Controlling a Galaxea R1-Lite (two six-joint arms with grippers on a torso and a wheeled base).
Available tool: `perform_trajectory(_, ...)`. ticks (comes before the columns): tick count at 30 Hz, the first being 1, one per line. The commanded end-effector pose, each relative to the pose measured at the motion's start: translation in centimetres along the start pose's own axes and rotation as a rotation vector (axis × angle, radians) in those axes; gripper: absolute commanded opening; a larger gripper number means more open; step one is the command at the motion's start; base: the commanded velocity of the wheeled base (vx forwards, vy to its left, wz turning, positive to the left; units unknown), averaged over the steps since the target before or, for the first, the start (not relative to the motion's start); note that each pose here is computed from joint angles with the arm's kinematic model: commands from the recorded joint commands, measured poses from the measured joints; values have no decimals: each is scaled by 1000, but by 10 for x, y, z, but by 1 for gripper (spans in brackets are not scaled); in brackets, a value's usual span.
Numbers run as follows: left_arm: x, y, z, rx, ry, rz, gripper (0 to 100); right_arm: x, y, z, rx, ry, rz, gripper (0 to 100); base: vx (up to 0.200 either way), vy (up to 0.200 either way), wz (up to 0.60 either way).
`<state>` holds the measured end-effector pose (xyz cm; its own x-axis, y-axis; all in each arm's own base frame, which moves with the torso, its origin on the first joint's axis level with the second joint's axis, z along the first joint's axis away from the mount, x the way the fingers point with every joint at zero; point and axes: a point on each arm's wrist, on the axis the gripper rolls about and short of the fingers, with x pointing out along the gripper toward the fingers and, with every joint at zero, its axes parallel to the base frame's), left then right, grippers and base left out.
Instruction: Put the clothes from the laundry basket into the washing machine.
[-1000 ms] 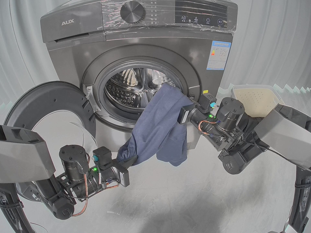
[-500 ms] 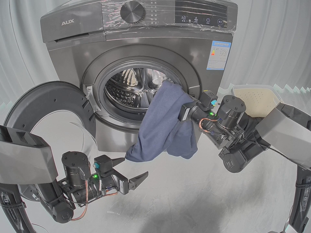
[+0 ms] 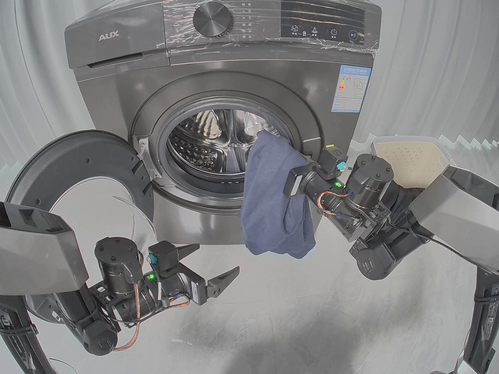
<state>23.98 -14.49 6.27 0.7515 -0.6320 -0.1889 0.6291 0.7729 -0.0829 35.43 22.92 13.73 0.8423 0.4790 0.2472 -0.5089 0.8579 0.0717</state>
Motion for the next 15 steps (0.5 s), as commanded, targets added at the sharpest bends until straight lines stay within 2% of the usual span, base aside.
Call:
perform_trajectory(1,14,1,16,10,-83,-3,100,-2,15,-2,9,7,35,0,0,0,0)
perform_trajectory(6,31,0,19,15,-117,-16,100,-6,33,-9,18,32,75,0,0,0,0)
perform_trajectory(14,57,6,17,19,-146,-10,100,-13,65,-8,39,38,151,0,0,0,0)
perform_trajectory(15,58,7,17,19,-148,-7,100,-14,66,-8,39,41,152,0,0,0,0)
